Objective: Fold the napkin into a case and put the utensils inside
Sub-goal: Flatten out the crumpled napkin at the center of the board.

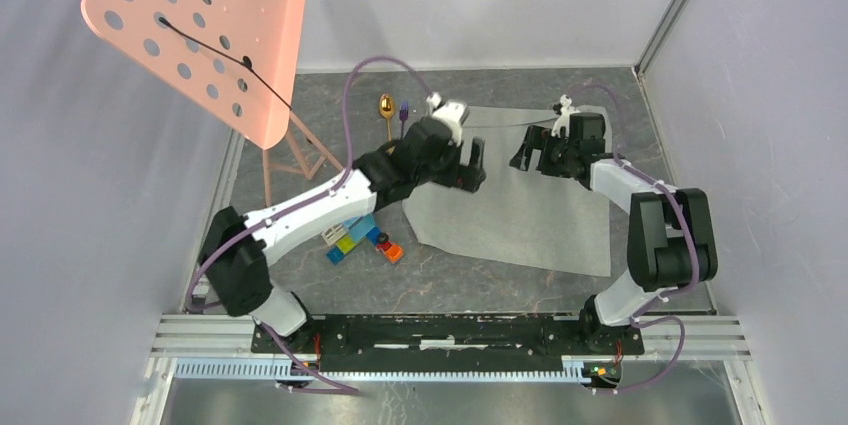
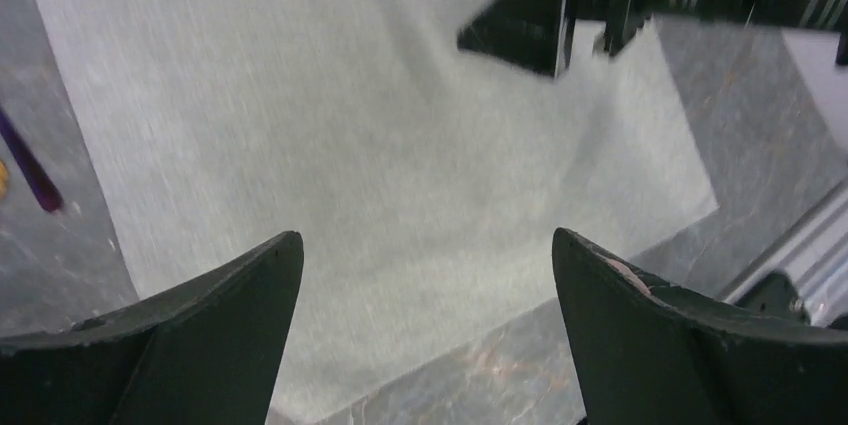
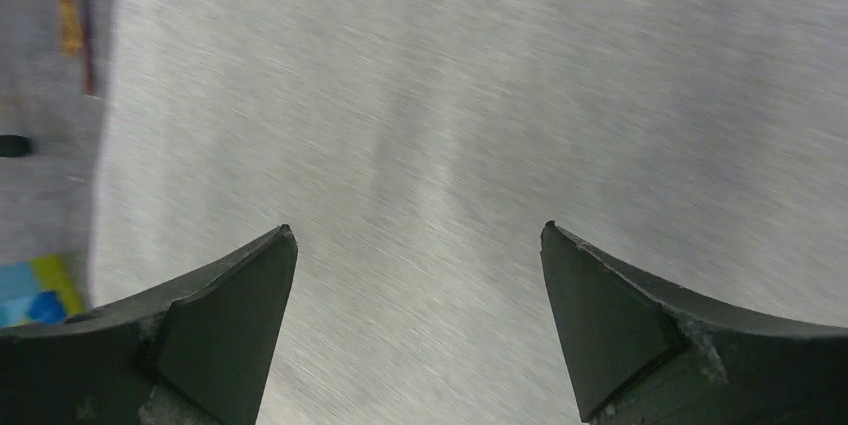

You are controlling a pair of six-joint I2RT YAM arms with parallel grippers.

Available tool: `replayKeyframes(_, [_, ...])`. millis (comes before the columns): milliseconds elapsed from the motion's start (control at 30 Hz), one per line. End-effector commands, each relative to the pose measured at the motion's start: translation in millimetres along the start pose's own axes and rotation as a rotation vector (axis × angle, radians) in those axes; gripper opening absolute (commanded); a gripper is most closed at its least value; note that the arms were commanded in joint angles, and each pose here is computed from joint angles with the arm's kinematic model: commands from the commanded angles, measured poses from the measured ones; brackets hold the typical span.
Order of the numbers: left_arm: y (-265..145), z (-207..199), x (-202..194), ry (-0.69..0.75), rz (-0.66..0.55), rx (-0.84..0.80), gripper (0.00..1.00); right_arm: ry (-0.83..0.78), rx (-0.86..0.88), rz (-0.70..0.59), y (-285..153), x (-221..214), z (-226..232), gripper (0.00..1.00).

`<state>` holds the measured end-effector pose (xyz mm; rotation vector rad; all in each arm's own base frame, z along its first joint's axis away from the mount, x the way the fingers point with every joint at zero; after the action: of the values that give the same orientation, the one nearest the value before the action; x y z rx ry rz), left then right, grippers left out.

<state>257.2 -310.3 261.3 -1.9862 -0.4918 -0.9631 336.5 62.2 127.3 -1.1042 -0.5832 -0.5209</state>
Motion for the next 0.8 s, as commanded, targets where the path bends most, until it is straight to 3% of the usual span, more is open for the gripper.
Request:
replayKeyframes(0, [-0.2, 23.7, -44.0, -0.128, 0.011, -0.024, 1.00, 0.045, 0.234, -0.262, 17.0, 46.6, 37.3, 0.98])
replayKeyframes(200, [19.3, 36.3, -90.8, -0.152, 0.123, -0.026, 1.00, 0.234, 0.254, -0.300, 58.0, 53.6, 43.2, 0.97])
replayKeyframes(333, [27.2, 48.9, -109.3, -0.165, 0.123, 0.025, 1.00, 0.201, 0.325, -0.272, 92.5, 61.7, 82.1, 0.93])
replayKeyframes(433, [31.9, 60.4, -121.8, -0.169, 0.129, 0.092, 0.98, 0.180, 0.299, -0.274, 115.9, 67.8, 101.2, 0.85])
replayKeyframes(767, [38.7, 81.5, -156.9, -0.210, 0.163, 0.185, 0.97, 0.165, 0.260, -0.230, 178.1, 62.1, 127.7, 0.84])
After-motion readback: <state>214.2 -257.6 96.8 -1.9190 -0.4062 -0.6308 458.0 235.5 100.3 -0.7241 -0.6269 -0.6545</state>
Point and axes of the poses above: each gripper's point midway between its finger pads, its own y axis out along the fingers, its own z axis along the line the jaws close on, x = y × z, the point moved 8 cm from there along -y, back along the fingers, and after that the axes turned 5 degrees about -y, right-handed, at the moved point
